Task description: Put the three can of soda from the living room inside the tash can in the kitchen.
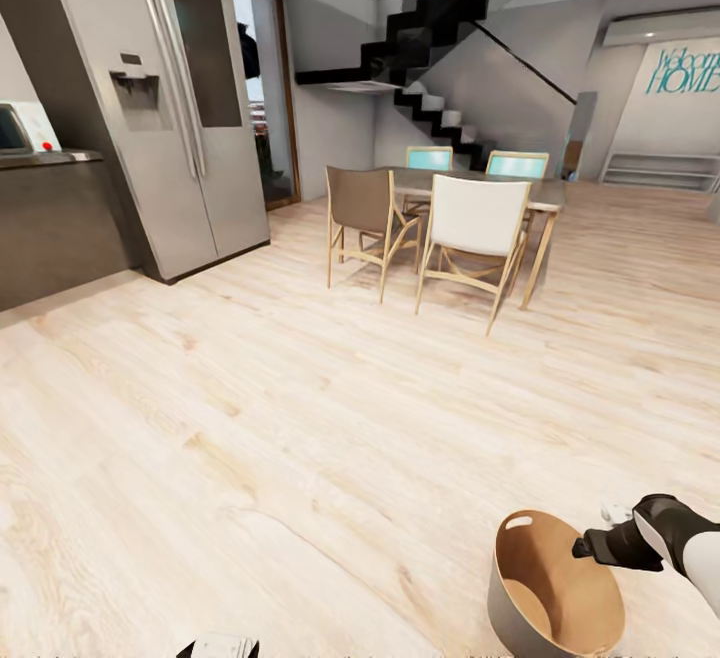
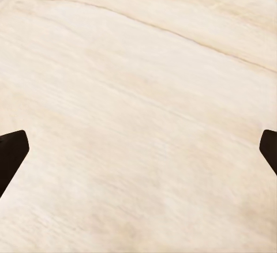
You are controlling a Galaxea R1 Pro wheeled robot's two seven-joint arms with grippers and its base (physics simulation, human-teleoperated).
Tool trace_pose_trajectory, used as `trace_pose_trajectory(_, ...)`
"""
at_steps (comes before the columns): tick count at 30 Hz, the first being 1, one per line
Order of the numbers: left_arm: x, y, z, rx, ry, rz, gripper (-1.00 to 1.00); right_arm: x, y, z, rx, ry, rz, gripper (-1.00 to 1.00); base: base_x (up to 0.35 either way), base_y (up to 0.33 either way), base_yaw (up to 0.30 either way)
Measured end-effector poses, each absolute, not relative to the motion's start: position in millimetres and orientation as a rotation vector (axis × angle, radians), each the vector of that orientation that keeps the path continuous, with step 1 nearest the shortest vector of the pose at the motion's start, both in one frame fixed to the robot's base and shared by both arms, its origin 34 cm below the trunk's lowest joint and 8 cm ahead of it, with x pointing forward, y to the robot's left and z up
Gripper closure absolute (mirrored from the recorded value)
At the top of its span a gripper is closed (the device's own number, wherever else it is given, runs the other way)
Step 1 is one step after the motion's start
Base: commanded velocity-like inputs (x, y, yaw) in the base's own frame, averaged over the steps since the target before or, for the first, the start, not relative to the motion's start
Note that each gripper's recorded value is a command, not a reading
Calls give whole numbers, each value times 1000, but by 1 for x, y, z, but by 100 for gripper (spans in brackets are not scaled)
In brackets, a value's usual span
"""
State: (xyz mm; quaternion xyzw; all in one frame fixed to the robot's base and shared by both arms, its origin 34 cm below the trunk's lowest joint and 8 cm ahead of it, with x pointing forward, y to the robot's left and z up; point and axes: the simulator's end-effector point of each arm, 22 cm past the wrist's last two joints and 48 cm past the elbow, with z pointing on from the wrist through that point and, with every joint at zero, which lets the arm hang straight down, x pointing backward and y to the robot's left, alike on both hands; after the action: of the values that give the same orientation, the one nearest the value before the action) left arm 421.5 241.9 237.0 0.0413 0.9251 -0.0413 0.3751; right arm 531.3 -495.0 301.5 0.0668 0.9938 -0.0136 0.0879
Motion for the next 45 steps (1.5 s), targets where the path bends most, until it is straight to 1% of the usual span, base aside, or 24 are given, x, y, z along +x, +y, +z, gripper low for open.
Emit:
trace_pose_trajectory(23,422,242,237,104,2367,-106,-100,529,-494,299,198,2965,-40,-100,27,-31,0)
trace_pose_trajectory(45,396,243,207,99,2455,-112,-100,508,-495,259,200,3052,-53,-100,0,0,0)
